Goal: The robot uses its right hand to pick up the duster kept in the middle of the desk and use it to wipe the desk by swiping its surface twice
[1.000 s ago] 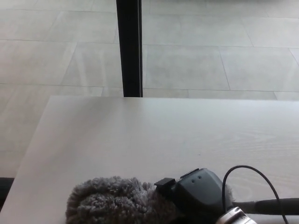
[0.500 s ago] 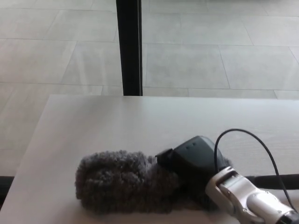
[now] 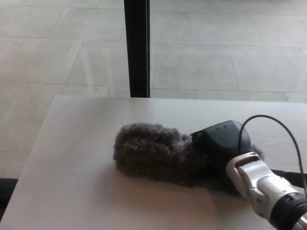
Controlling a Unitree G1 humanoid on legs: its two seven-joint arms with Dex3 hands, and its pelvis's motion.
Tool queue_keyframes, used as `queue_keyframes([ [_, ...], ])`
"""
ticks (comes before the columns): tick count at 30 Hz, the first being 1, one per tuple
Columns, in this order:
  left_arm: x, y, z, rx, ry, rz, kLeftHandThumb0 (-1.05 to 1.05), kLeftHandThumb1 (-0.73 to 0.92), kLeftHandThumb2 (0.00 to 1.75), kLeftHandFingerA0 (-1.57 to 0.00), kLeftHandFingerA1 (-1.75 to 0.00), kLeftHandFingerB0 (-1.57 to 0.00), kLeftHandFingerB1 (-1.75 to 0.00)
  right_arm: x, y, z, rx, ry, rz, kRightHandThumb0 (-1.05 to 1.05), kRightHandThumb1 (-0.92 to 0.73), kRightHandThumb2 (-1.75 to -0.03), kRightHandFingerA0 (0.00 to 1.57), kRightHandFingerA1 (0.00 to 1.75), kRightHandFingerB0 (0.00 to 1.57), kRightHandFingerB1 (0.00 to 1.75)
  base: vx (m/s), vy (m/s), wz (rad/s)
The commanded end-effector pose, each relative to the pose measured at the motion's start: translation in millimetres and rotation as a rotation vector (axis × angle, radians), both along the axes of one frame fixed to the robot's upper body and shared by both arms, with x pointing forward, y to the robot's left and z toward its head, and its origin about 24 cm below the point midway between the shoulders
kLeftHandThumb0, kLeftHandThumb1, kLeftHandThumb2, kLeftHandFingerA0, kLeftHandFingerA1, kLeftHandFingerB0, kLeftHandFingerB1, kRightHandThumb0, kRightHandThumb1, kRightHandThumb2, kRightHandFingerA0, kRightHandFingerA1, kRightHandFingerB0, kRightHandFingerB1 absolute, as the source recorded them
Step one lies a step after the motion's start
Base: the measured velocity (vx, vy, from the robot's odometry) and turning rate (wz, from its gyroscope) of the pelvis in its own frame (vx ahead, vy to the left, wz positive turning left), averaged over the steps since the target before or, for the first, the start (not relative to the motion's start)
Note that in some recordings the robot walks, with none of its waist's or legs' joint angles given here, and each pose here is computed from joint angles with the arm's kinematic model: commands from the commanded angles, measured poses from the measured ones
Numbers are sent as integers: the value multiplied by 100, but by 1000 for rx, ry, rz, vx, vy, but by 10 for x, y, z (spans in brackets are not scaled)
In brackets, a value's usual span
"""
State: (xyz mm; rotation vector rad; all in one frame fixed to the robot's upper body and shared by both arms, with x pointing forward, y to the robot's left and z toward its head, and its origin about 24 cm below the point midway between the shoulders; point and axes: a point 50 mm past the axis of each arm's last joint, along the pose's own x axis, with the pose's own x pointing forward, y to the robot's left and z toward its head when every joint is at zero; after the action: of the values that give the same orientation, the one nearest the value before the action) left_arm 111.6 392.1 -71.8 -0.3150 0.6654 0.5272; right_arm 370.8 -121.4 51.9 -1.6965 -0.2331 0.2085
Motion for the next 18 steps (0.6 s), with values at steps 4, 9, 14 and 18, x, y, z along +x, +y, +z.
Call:
queue_keyframes([
  [4, -53, 21, 6, 3, -12, 10, -83, 92, 74, -38, -59, -32, -43, -303, -1225, -347, -110, 103, -353, -39, -50, -65, 92, 158, 89, 88, 0, 0, 0],
  [9, -73, 9, -10, -9, -19, 26, -83, 92, 75, -37, -60, -31, -44, -605, -1692, -495, -112, 142, -474, -31, -57, -61, 85, 162, 81, 90, 0, 0, 0],
  [14, -123, 29, -6, 5, -5, 21, -82, 92, 76, -36, -61, -29, -44, -943, -2102, -624, -182, 199, -661, -39, -58, -57, 87, 166, 82, 88, 0, 0, 0],
  [18, -123, 36, 4, 11, -5, 7, -82, 92, 76, -35, -57, -29, -42, -1181, -2258, -743, -194, 244, -737, -38, -58, -58, 87, 163, 80, 82, 0, 0, 0],
])
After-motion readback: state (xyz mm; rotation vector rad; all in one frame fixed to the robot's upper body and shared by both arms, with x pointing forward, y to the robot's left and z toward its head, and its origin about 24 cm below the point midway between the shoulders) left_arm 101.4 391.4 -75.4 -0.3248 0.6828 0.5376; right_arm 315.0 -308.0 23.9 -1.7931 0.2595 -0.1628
